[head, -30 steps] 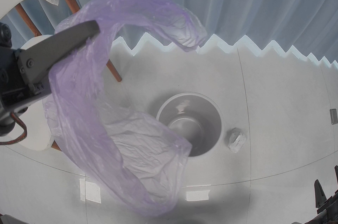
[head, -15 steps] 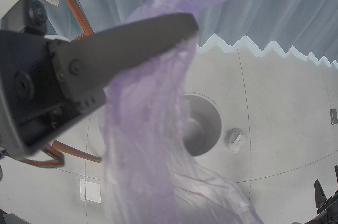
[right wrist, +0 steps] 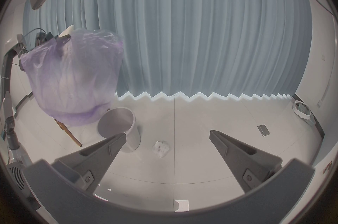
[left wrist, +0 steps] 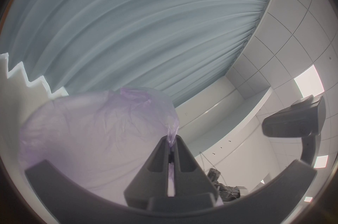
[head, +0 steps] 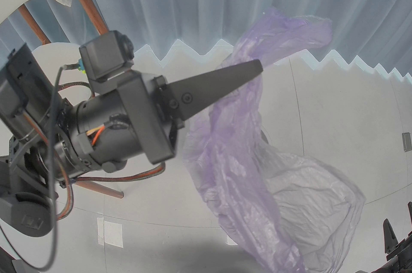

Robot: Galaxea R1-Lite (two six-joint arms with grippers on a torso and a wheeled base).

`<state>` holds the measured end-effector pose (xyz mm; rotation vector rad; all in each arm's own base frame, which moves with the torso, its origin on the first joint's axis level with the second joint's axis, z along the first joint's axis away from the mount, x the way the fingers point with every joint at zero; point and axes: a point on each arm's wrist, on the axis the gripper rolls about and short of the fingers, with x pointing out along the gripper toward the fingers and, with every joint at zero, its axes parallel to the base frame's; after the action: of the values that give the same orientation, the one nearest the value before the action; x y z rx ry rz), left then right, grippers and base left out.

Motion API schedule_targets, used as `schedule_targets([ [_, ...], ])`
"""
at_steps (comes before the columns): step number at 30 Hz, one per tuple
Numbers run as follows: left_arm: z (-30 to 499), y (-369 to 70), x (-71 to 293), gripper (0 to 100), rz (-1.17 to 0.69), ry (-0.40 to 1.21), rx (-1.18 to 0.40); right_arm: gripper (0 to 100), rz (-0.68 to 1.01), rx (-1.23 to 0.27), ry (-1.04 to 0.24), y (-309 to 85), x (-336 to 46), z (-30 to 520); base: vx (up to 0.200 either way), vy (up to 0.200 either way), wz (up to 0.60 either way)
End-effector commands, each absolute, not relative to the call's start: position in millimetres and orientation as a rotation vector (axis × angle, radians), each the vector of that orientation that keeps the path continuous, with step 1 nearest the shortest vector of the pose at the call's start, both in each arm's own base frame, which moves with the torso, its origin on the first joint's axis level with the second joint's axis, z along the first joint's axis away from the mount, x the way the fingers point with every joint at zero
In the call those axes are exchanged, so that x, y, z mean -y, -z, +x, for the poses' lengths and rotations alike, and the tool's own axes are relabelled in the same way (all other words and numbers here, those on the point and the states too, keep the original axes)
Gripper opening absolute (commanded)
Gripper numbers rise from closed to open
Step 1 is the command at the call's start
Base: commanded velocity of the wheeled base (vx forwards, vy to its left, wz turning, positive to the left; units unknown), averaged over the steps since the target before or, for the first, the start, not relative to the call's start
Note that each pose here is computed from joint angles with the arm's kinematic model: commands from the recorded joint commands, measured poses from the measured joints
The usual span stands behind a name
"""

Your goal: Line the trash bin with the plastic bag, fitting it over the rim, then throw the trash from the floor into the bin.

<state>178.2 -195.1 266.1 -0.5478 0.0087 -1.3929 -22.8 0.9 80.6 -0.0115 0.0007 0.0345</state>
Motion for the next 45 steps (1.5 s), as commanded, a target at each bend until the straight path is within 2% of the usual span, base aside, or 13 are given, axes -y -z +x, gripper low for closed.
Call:
schedule_targets([
  [1,214,-226,203,0,-0.517,1.376,-0.088,100,-0.012,-0.001,-0.035,-75,-1,-23,0.000,0.000,0.00],
  [13,247,-207,184,0,-0.480,1.357,-0.056,100,-0.012,-0.001,-0.035,-75,-1,-23,0.000,0.000,0.00],
  [31,275,-209,144,0,-0.462,1.233,-0.046,100,-0.012,0.000,-0.035,-76,-1,-23,0.000,0.000,0.00],
  [36,291,-198,152,0,-0.464,1.222,-0.084,100,-0.012,0.000,-0.035,-76,-1,-23,0.000,0.000,0.00],
  [41,301,-173,151,0,-0.352,1.192,-0.059,100,-0.012,0.000,-0.035,-76,-1,-23,0.000,0.000,0.00],
  [45,300,-171,149,0,-0.313,1.183,-0.047,100,-0.012,-0.001,-0.035,-75,-1,-23,0.200,0.200,0.00],
])
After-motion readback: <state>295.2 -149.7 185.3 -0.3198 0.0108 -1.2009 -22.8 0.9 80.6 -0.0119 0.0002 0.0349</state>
